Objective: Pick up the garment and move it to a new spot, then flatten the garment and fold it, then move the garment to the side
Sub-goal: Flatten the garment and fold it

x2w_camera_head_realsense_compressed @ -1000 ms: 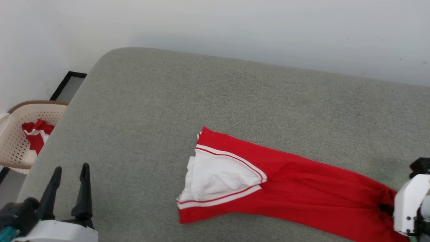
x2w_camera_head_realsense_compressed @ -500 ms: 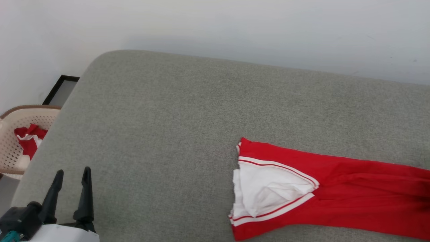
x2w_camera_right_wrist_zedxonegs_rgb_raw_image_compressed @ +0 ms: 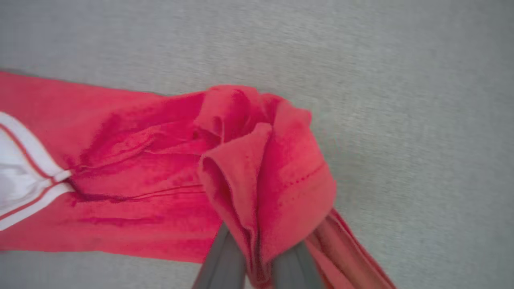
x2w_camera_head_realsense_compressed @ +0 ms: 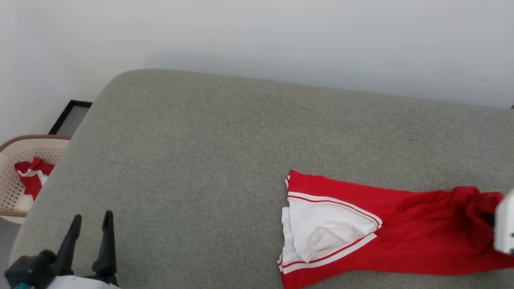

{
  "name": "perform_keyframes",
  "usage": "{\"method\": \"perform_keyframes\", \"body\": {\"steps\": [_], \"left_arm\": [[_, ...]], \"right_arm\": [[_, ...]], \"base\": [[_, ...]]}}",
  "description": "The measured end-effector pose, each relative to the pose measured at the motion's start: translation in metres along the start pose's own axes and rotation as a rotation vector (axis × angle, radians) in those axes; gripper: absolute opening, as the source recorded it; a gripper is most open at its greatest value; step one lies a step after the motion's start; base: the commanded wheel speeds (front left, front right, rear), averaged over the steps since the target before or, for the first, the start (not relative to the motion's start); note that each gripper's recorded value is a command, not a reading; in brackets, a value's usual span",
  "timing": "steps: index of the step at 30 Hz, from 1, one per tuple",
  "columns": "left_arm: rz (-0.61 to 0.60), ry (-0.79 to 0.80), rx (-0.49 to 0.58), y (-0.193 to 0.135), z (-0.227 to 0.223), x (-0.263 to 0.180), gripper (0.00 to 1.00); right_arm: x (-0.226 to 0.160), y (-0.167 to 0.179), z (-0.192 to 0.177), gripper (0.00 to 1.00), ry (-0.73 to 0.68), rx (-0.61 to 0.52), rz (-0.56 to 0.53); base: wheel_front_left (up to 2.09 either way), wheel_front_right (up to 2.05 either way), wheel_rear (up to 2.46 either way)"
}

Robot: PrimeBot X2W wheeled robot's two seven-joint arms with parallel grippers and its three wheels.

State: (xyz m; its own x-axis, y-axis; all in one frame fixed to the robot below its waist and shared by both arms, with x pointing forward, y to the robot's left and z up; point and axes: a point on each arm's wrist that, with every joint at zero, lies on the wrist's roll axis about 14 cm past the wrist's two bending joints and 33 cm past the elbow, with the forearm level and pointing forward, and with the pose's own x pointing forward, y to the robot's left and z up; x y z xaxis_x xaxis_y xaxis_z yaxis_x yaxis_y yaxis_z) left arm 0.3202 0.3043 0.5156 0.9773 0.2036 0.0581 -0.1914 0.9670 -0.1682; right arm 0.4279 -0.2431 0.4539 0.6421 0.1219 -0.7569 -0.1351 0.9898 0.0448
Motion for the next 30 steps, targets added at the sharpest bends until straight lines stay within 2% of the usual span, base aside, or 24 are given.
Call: {"method": "perform_keyframes", "body": {"steps": [10, 19, 24, 30], "left_arm": [[0.025, -0.008, -0.013, 0.008, 0.001, -0.017, 1.00], [0.061, -0.017, -0.030, 0.016, 0.005, -0.031, 1.00], [0.079, -0.023, -0.043, 0.020, 0.006, -0.036, 1.00], [0.096, -0.012, -0.055, 0.023, 0.001, -0.041, 1.00]], "right_arm": [[-0.002, 0.122, 0.009, 0.00, -0.038, -0.112, 0.292], [0.008, 0.217, 0.015, 0.00, -0.038, -0.185, 0.465], [0.018, 0.253, 0.008, 0.00, -0.010, -0.232, 0.513], [0.037, 0.265, -0.007, 0.00, 0.058, -0.269, 0.501]], "base": [[0.00, 0.00, 0.00], [0.00, 0.00, 0.00], [0.00, 0.00, 0.00], [0.00, 0.00, 0.00]]}}
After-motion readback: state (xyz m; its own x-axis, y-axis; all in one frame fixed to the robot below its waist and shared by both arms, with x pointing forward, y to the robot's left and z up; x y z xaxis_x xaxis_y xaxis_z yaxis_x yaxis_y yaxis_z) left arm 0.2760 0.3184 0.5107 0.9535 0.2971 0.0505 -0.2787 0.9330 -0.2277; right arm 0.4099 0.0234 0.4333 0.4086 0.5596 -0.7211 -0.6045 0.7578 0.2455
